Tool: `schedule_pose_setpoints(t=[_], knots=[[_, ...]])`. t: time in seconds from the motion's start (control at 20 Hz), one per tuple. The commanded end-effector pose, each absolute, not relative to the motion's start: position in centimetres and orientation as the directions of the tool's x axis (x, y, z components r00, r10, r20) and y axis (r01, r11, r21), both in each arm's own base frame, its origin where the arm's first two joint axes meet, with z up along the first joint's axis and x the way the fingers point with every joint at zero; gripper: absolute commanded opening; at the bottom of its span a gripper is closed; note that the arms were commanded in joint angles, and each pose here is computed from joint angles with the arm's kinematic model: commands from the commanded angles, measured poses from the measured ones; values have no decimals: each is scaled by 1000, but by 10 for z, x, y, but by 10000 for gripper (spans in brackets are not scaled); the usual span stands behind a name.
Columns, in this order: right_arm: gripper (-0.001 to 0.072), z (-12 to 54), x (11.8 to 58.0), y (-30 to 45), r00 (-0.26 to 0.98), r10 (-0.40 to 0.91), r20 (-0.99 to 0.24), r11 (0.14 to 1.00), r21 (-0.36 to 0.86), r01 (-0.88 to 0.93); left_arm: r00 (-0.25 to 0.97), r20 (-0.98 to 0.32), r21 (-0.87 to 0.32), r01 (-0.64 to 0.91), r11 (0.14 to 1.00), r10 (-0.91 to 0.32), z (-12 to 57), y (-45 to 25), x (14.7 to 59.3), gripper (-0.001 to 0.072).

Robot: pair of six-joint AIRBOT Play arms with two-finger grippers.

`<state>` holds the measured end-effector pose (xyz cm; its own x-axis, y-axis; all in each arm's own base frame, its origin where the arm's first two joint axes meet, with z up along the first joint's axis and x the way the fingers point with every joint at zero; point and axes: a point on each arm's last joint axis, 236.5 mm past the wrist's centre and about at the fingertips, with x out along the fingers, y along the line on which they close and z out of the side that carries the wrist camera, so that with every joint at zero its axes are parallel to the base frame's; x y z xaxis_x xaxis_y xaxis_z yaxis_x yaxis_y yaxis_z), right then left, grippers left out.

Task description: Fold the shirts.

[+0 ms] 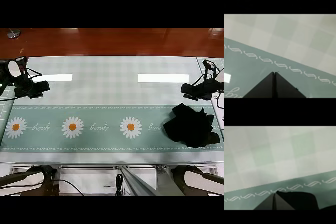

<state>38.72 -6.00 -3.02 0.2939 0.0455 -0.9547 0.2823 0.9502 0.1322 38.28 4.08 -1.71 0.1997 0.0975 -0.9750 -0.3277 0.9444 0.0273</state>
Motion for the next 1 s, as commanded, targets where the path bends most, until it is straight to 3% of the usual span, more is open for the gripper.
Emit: schedule_pose_setpoints(t=[0.0, 0.95], knots=[[25, -30, 387, -60, 294, 46, -955, 950, 132, 283, 196, -976, 28, -328, 944, 97, -19, 41, 383, 21], [25, -27, 397, -61, 336, 40, -941, 948, 141, 284, 221, -970, 22, -321, 947, 98, -20, 41, 390, 21]])
